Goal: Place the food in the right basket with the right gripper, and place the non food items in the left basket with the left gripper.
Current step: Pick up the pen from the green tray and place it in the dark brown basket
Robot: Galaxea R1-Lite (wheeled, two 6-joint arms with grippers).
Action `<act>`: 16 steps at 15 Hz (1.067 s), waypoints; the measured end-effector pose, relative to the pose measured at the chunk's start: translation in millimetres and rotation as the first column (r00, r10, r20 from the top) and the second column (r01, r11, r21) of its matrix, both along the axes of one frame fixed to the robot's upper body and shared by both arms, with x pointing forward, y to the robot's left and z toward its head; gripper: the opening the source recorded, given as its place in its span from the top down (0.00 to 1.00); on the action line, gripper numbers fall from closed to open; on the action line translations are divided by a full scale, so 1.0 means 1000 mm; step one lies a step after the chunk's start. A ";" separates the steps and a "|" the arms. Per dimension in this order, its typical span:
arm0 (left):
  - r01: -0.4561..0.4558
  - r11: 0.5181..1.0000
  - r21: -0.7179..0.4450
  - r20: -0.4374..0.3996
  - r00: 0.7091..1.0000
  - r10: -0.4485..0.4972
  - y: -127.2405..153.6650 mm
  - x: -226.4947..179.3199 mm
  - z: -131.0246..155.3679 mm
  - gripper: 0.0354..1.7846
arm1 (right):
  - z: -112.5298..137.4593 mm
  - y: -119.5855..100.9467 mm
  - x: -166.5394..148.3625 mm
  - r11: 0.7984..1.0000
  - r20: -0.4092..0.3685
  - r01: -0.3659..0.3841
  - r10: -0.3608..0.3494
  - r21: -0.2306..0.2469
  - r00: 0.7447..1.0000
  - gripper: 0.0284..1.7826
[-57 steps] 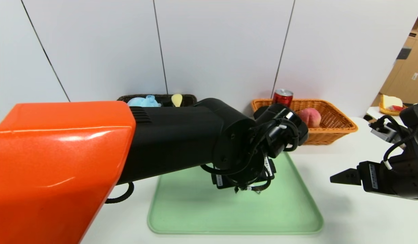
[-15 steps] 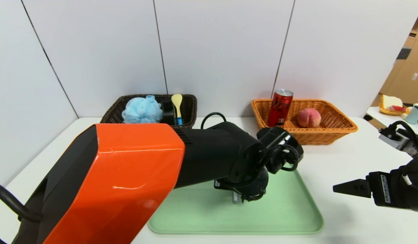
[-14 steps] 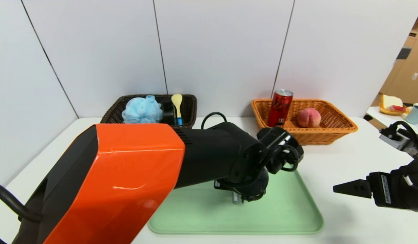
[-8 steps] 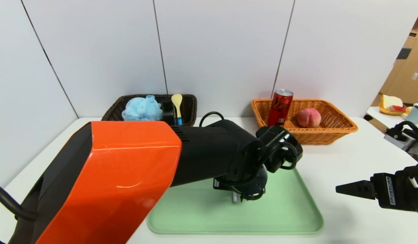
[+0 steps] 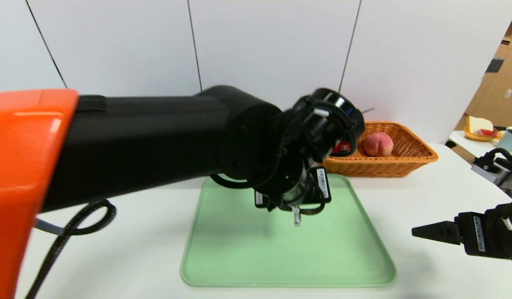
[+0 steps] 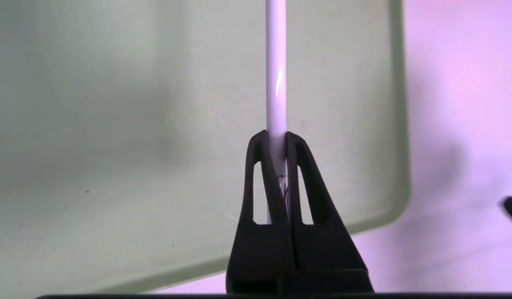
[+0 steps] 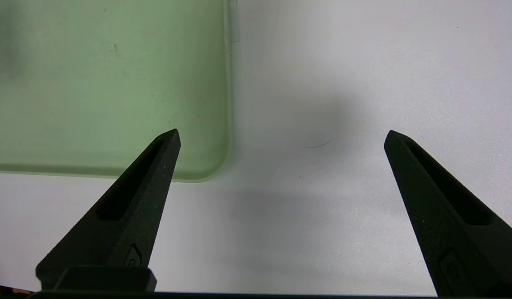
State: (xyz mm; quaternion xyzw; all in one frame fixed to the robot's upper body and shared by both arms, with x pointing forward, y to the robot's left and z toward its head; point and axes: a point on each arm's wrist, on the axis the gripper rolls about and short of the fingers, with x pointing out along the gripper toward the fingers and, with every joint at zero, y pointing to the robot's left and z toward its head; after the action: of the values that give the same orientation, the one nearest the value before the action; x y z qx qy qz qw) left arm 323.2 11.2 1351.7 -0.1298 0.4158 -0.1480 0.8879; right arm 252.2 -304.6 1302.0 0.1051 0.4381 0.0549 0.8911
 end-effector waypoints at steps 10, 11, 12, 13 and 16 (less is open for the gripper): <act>-0.377 0.908 -0.184 0.149 0.902 0.404 0.157 0.044 0.088 0.99 | -0.001 0.000 0.001 1.000 -0.001 0.000 0.000 -0.003 1.000 0.05; -0.416 0.890 -0.187 0.149 0.883 0.444 0.169 0.052 0.087 0.99 | 0.000 0.000 0.000 1.000 0.000 0.001 -0.001 -0.004 1.000 0.05; -0.455 0.869 -0.194 0.150 0.862 0.485 0.180 0.064 0.084 0.99 | 0.000 0.000 0.000 1.000 0.001 0.001 -0.001 -0.004 1.000 0.05; -0.479 0.855 -0.199 0.151 0.847 0.509 0.186 0.074 0.080 0.99 | -0.001 0.000 0.000 1.000 -0.001 0.001 -0.001 -0.005 1.000 0.05; -0.524 0.828 -0.199 0.157 0.817 0.555 0.196 0.105 0.063 0.99 | -0.001 0.000 0.000 1.000 -0.002 0.003 -0.003 -0.004 1.000 0.05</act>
State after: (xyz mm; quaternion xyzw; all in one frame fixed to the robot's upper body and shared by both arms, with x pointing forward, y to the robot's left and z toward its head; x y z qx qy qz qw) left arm 428.4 207.0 1414.7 -0.2912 0.2546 0.0670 0.9197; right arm 251.8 -304.9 1301.0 0.1042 0.4389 0.0526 0.8909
